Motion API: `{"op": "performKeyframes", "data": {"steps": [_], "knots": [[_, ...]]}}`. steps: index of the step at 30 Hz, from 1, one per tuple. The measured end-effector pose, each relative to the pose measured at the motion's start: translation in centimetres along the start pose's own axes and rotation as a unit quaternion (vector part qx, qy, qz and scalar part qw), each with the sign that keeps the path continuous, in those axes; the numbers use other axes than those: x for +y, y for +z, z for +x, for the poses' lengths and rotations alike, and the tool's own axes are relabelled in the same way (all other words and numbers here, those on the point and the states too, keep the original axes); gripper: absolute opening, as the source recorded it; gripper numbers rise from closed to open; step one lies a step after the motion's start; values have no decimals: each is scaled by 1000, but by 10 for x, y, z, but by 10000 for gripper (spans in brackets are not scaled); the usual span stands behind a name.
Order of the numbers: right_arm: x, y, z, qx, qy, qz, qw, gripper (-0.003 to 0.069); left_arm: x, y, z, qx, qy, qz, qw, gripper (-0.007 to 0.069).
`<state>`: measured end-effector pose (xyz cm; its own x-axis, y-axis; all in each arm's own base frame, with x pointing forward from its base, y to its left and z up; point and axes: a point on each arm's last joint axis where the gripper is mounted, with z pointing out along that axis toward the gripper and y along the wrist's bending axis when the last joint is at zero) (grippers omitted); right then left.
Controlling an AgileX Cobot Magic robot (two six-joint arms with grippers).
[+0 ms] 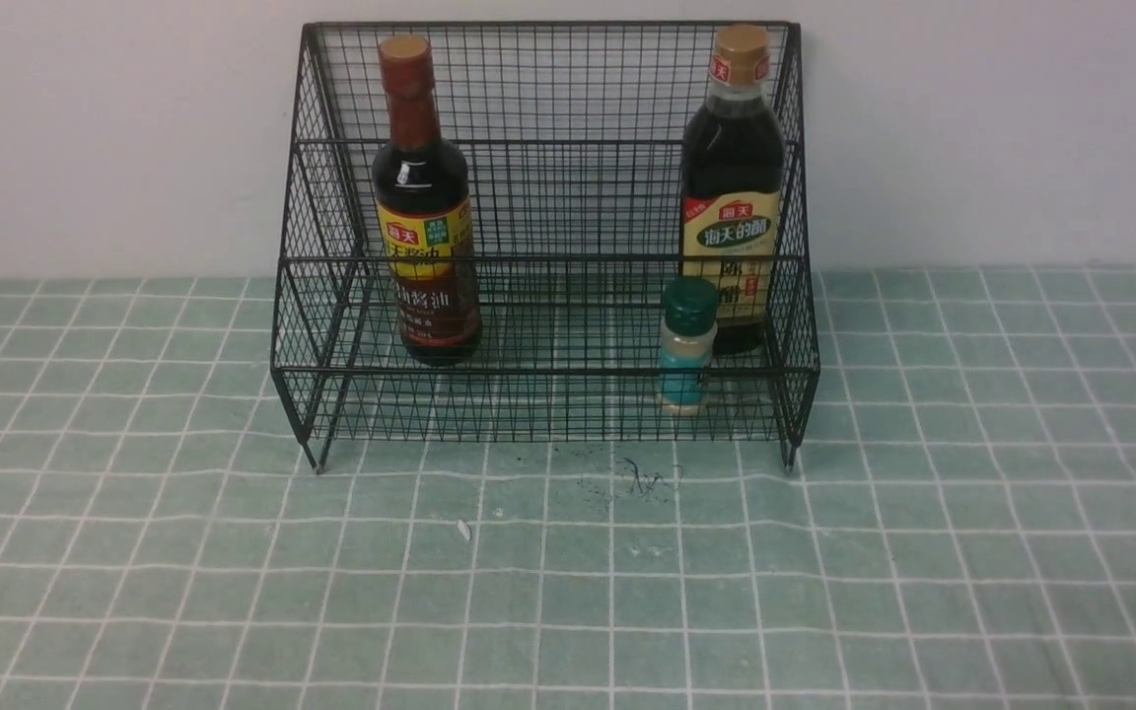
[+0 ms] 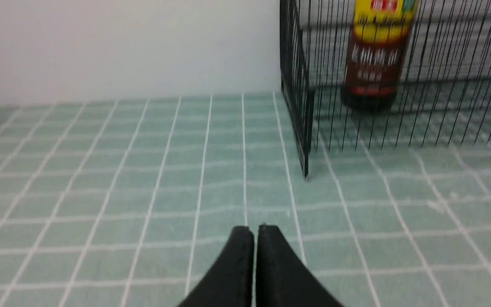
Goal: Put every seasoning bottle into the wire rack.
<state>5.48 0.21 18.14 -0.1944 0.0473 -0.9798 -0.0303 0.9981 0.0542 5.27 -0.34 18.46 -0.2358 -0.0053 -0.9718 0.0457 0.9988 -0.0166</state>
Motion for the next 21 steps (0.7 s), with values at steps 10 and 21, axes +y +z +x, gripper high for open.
{"op": "performKeyframes", "data": {"steps": [10, 21], "knots": [[0, 0, 0, 0, 0, 0, 1000, -15, 1, 3, 14, 37, 15, -5, 999, -6], [0, 0, 0, 0, 0, 0, 1000, -15, 1, 3, 14, 37, 15, -5, 999, -6]]}}
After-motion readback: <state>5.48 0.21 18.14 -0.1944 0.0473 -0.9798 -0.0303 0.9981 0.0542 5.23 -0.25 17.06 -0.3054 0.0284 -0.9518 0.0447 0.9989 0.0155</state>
